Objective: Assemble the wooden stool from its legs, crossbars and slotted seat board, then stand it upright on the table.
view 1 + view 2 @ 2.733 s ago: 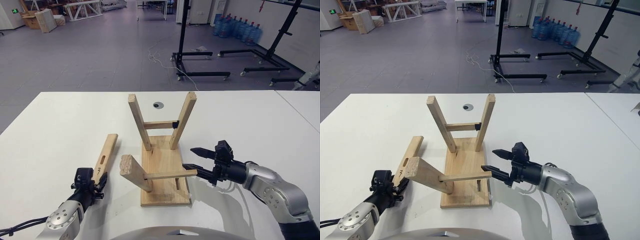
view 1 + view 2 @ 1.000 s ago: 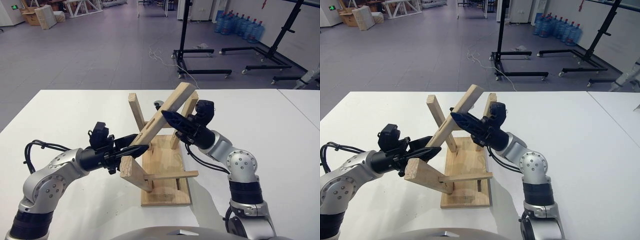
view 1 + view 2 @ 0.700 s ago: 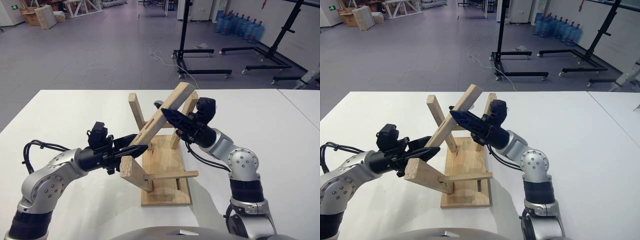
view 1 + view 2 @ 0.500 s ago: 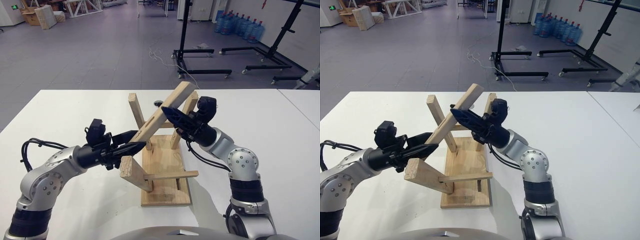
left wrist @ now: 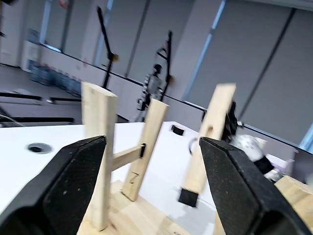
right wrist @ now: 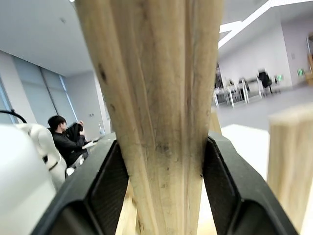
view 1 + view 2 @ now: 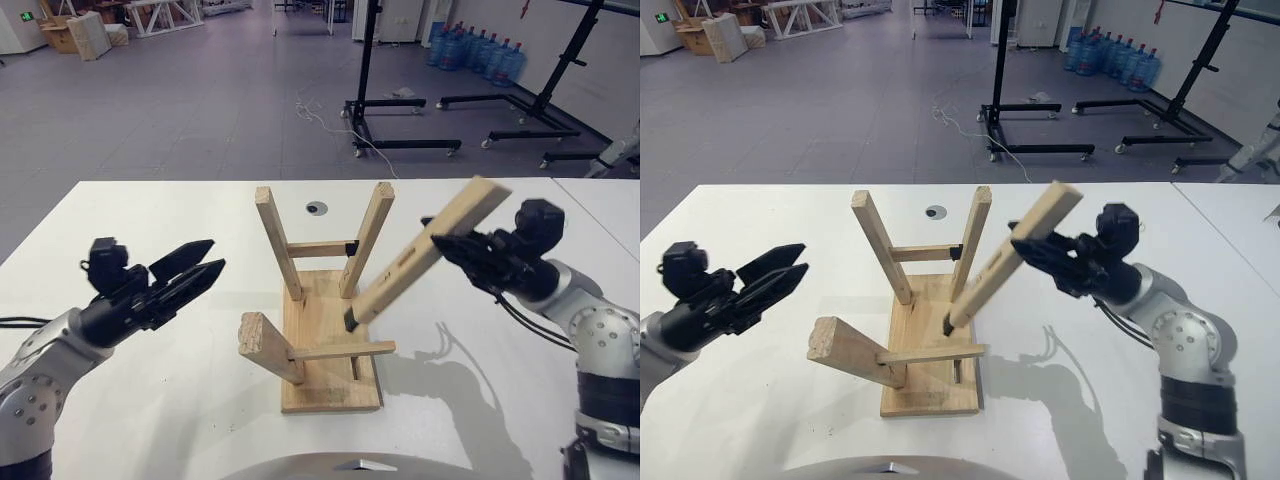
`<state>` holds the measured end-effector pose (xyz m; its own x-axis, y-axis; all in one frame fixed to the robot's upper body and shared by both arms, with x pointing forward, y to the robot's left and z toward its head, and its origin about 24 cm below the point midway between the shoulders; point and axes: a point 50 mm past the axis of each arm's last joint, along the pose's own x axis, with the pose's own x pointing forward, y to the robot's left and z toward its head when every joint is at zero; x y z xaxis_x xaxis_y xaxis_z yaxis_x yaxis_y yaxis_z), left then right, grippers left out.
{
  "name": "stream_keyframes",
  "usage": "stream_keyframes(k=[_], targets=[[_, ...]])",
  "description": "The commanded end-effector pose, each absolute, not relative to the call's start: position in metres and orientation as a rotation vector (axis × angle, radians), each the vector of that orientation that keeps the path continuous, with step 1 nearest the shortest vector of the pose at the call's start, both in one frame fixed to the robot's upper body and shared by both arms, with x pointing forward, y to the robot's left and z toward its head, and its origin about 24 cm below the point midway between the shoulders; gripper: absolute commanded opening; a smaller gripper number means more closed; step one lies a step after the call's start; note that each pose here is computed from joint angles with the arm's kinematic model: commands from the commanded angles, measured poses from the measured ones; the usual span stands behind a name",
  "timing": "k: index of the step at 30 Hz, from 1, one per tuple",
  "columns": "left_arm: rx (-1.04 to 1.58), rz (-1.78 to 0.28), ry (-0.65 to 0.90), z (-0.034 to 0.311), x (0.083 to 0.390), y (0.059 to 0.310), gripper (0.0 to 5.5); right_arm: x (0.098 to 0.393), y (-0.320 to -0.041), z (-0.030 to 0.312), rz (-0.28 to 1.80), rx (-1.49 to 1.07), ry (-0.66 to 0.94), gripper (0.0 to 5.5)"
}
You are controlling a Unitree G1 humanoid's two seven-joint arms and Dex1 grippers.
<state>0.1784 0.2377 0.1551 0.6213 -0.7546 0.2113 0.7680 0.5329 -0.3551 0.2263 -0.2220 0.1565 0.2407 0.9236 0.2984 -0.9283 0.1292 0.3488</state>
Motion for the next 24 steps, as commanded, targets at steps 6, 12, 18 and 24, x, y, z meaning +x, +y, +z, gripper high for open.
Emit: stream_keyframes(k=[6, 12, 18, 24], targets=[[-0.465, -0.808, -0.038, 0.154, 0.165, 0.252, 3.46, 0.219, -0.208, 0.121, 1.494, 0.511, 0.118, 2.07], [-0.461, -0.813, -0.031, 0.154, 0.166, 0.251, 3.46, 0.223, -0.212, 0.119, 1.498, 0.402, 0.082, 2.06], [-0.465, -0.821, -0.018, 0.152, 0.162, 0.245, 3.46, 0.222, -0.21, 0.127, 1.475, 0.361, 0.019, 2.05], [-0.478, -0.803, -0.014, 0.15, 0.155, 0.244, 3.46, 0.213, -0.204, 0.124, 1.494, 0.359, -0.003, 2.05]])
